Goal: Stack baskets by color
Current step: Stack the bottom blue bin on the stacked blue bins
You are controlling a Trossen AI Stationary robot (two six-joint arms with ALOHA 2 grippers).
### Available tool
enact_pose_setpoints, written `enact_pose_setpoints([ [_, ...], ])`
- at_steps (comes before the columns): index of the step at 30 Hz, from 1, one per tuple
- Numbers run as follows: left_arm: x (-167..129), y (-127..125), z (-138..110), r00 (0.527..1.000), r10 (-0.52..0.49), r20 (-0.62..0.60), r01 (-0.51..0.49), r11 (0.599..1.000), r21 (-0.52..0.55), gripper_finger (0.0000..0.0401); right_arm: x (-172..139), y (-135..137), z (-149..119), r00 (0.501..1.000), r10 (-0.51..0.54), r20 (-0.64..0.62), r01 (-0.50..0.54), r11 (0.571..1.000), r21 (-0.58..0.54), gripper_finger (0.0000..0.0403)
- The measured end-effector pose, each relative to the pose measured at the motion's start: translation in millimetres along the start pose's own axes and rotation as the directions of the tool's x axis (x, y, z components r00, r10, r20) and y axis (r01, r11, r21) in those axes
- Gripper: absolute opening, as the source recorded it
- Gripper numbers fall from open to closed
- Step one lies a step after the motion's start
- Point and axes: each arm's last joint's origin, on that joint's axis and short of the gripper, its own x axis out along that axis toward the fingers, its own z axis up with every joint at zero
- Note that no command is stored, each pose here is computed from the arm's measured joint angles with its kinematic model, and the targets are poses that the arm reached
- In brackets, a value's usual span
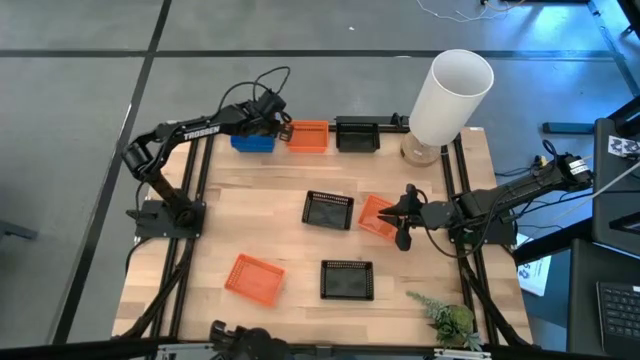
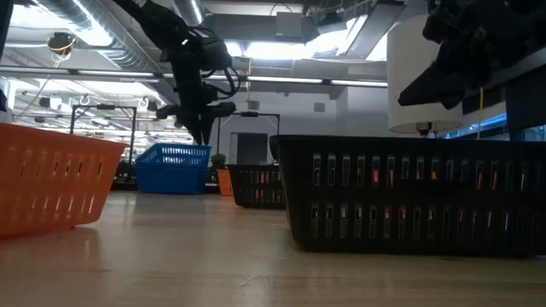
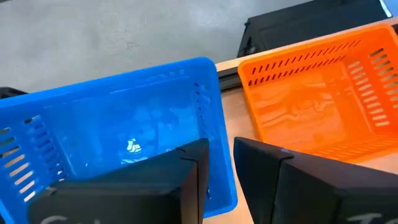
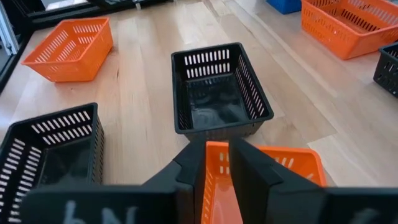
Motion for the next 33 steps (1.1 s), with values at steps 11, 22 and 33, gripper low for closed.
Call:
enact_pose_setpoints([
  [11, 7, -5, -16, 1.0, 0.01, 0.029, -0.009, 1.0, -0.03, 0.0066, 0, 0, 0, 1.0, 0.0, -0.001, 0.0, 1.0, 0.004, 0.007],
  [22, 17, -14, -21, 0.999, 0.019, 0.044, -0.018, 1.0, -0.019, 0.0062, 0, 0, 0, 1.0, 0.0, 0.0, 0.0, 1.0, 0.007, 0.007],
  [33, 22, -29, -26, 0.996, 0.014, 0.086, -0.015, 1.0, 0.006, 0.0062, 0, 0, 0, 1.0, 0.0, 0.0, 0.0, 1.0, 0.006, 0.007],
])
